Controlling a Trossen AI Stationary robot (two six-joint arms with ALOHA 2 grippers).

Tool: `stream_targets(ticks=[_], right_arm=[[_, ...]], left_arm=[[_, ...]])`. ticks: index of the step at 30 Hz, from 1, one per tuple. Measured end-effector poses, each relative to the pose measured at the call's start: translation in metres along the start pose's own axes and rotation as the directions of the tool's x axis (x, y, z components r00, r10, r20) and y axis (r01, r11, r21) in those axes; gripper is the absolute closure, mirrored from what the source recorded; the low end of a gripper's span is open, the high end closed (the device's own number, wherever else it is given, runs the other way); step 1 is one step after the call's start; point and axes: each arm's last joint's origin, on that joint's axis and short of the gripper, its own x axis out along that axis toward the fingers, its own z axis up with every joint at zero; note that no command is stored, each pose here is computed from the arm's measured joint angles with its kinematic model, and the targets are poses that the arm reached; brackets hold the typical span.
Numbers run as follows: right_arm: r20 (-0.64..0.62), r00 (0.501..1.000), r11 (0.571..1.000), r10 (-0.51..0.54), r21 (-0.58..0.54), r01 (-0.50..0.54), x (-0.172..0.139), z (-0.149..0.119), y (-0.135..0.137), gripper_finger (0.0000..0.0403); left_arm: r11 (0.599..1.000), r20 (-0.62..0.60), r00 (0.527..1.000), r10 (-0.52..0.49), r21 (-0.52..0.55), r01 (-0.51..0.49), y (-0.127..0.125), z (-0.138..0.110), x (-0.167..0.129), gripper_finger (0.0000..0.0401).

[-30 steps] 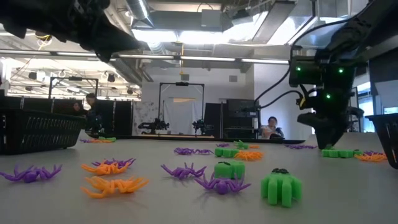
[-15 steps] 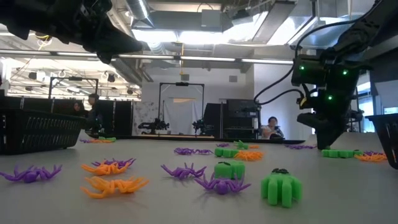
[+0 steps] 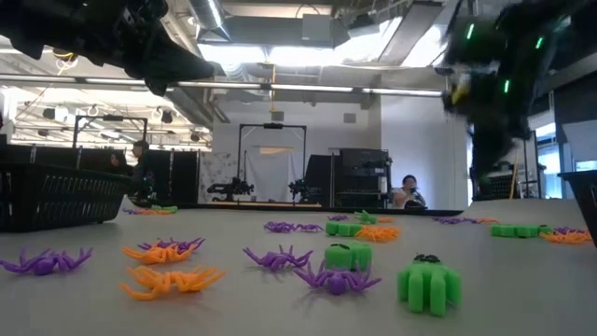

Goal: Sort Halloween decoration
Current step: Put the green skeleton toy into the bottom right black basket, then adjust the bottom right black basket

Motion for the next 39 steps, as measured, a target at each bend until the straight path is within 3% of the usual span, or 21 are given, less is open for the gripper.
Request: stream_targets(ticks=[4, 8, 13, 18, 23, 32, 39], right_arm=[[-0.007, 0.977, 0.968, 0.213, -0.132, -0.213, -0.030, -0.013, 0.031, 0.0379], [-0.066, 0.901, 0.881, 0.429, -0.189, -0.433, -0.052, -0.036, 0.064, 0.0371], [-0.170, 0.828, 0.797, 0.534, -0.224, -0.560, -0.065, -0.074, 0.096, 0.0378], [-0.211, 0.828, 0.795, 0.520, -0.236, -0.559, -0.067, -0.104, 0.113, 0.0363], [-0.247, 0.837, 0.791, 0.488, -0.281, -0.544, -0.059, -0.125, 0.127, 0.0314], [-0.201, 0.860, 0.795, 0.469, -0.329, -0.510, -0.051, -0.127, 0.134, 0.0213], [-0.157, 0.909, 0.831, 0.386, -0.368, -0.417, -0.048, -0.127, 0.126, 0.0206]], left_arm=[[1.000, 0.001, 1.000, 0.001, 0.000, -0.001, 0.000, 0.000, 0.000, 0.0401], [1.000, 0.001, 1.000, 0.000, 0.000, 0.000, 0.000, 0.000, 0.000, 0.0401], [1.000, 0.000, 1.000, 0.001, 0.000, -0.001, 0.000, 0.000, 0.000, 0.0401], [1.000, 0.003, 1.000, 0.022, 0.000, -0.022, 0.001, 0.000, 0.000, 0.0401], [1.000, 0.003, 0.999, 0.031, 0.000, -0.031, 0.001, 0.000, 0.000, 0.0401], [0.999, 0.006, 0.999, 0.052, 0.007, -0.052, 0.001, 0.000, 0.000, 0.0401], [0.999, 0.006, 0.999, 0.052, 0.007, -0.053, 0.002, 0.000, 0.000, 0.0401]])
